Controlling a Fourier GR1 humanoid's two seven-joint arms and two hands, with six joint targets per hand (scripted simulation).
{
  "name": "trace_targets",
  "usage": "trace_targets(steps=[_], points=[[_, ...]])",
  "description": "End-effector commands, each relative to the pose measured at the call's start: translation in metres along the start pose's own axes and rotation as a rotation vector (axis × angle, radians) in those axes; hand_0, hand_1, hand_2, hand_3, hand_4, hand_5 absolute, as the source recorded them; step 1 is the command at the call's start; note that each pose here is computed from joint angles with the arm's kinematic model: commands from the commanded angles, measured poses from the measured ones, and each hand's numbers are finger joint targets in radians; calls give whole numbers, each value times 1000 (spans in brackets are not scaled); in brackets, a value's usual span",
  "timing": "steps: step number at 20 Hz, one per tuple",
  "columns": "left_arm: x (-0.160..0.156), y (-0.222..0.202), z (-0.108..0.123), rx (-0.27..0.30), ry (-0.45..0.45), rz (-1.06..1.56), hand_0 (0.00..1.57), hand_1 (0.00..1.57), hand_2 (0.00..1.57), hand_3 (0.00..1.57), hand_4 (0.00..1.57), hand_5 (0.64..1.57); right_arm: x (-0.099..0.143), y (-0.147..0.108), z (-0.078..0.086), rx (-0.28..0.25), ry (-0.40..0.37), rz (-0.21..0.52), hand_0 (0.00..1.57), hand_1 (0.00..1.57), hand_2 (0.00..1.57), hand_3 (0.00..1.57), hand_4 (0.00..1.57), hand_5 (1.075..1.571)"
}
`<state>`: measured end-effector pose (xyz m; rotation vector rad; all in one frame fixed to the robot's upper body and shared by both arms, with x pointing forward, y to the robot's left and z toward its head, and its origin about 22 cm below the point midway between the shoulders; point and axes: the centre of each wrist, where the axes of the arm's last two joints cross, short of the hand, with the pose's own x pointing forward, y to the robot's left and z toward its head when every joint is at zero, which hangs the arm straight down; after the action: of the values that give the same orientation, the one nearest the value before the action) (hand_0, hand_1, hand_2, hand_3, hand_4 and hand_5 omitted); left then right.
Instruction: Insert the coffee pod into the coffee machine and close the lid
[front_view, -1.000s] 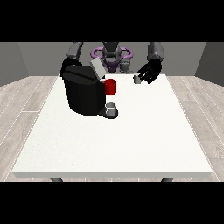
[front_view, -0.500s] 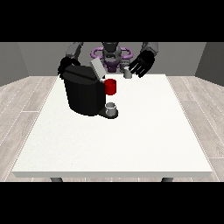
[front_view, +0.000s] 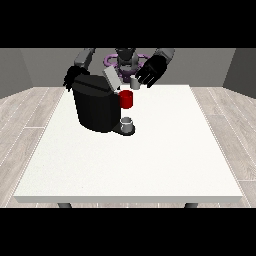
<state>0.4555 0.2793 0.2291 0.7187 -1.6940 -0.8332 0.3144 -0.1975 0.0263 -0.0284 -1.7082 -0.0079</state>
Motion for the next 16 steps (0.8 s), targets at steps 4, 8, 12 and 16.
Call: trace_targets(steps=[4, 8, 12, 16], points=[[10, -2, -5, 35, -28, -17, 1265, 1265, 1297, 1236, 485, 1571, 8, 0, -6, -16, -58, 7, 0, 0, 0, 0, 520, 1571], [19, 13, -10, -3, -2, -15, 1314, 1314, 1328, 1230, 493, 1571, 13, -1, -9, -13, -35, 12, 0, 0, 0, 0, 526, 1571], [8, 1, -7, -6, 16, -10, 1326, 1326, 1335, 1233, 503, 1571, 19, -11, -8, -25, -27, -7, 0, 0, 0, 0, 480, 1571], [28, -23, -14, -44, -27, -10, 1260, 1260, 1298, 1208, 511, 1571, 13, -13, -11, -50, -4, -17, 0, 0, 0, 0, 530, 1571]])
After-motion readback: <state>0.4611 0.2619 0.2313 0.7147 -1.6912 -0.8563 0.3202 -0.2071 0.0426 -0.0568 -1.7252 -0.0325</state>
